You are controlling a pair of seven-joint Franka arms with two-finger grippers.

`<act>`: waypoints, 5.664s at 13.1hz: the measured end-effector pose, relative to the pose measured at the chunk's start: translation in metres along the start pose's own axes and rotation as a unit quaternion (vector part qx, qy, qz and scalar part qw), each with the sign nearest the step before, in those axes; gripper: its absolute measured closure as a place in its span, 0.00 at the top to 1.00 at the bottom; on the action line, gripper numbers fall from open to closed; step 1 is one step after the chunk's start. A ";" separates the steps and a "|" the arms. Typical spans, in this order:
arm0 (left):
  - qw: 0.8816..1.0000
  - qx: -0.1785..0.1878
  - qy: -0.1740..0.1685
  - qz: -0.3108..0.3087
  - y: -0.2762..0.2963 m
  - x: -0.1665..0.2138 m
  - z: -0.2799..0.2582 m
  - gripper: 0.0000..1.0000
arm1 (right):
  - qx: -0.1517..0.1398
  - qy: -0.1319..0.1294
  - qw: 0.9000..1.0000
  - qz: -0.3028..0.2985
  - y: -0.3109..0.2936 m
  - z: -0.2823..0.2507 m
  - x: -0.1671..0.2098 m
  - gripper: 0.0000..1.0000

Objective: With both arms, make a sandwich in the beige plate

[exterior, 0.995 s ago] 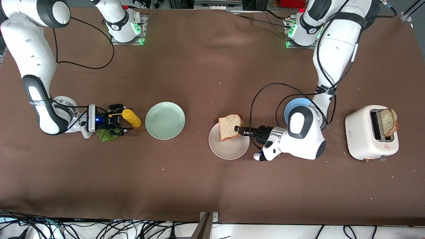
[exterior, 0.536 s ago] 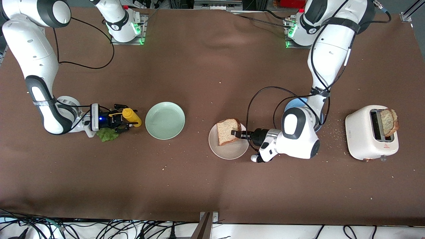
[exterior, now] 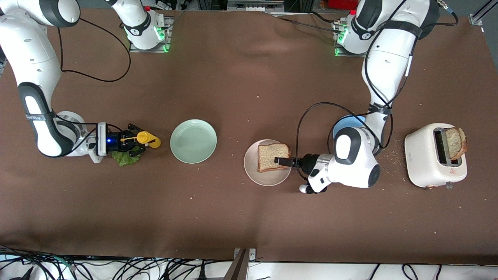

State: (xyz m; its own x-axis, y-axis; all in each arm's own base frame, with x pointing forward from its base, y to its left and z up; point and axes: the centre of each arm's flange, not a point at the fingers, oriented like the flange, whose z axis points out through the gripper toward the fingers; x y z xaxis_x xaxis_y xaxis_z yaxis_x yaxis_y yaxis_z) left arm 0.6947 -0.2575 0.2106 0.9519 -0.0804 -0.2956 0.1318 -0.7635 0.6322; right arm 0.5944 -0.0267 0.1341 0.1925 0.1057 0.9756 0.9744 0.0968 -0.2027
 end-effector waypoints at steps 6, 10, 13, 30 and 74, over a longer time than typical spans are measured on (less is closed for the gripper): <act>0.985 0.174 0.009 -0.005 -0.024 -0.024 -0.145 1.00 | -0.007 -0.077 0.994 0.079 0.006 -0.020 0.098 0.05; 0.956 0.291 -0.004 -0.018 -0.006 -0.096 -0.275 1.00 | -0.045 -0.198 0.973 0.112 0.017 0.015 0.180 0.05; 0.935 0.353 0.006 -0.031 0.003 -0.134 -0.329 1.00 | -0.076 -0.312 0.938 0.132 0.030 0.069 0.234 0.05; 0.930 0.359 0.030 -0.070 -0.030 -0.150 -0.379 1.00 | -0.192 -0.720 0.654 -0.129 -0.023 0.471 0.236 0.05; 0.931 0.357 0.006 -0.073 -0.027 -0.152 -0.366 1.00 | 0.108 -0.107 0.982 -0.111 0.015 0.051 0.061 0.05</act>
State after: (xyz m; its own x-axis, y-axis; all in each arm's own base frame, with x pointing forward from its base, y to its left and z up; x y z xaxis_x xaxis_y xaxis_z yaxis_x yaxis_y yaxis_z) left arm 0.6477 0.0098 0.5007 0.9422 0.0616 -0.3293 0.0466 -0.9975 -0.0534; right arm 0.6143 0.0316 0.1860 -0.0733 0.2611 0.9625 0.9378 0.3464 -0.0225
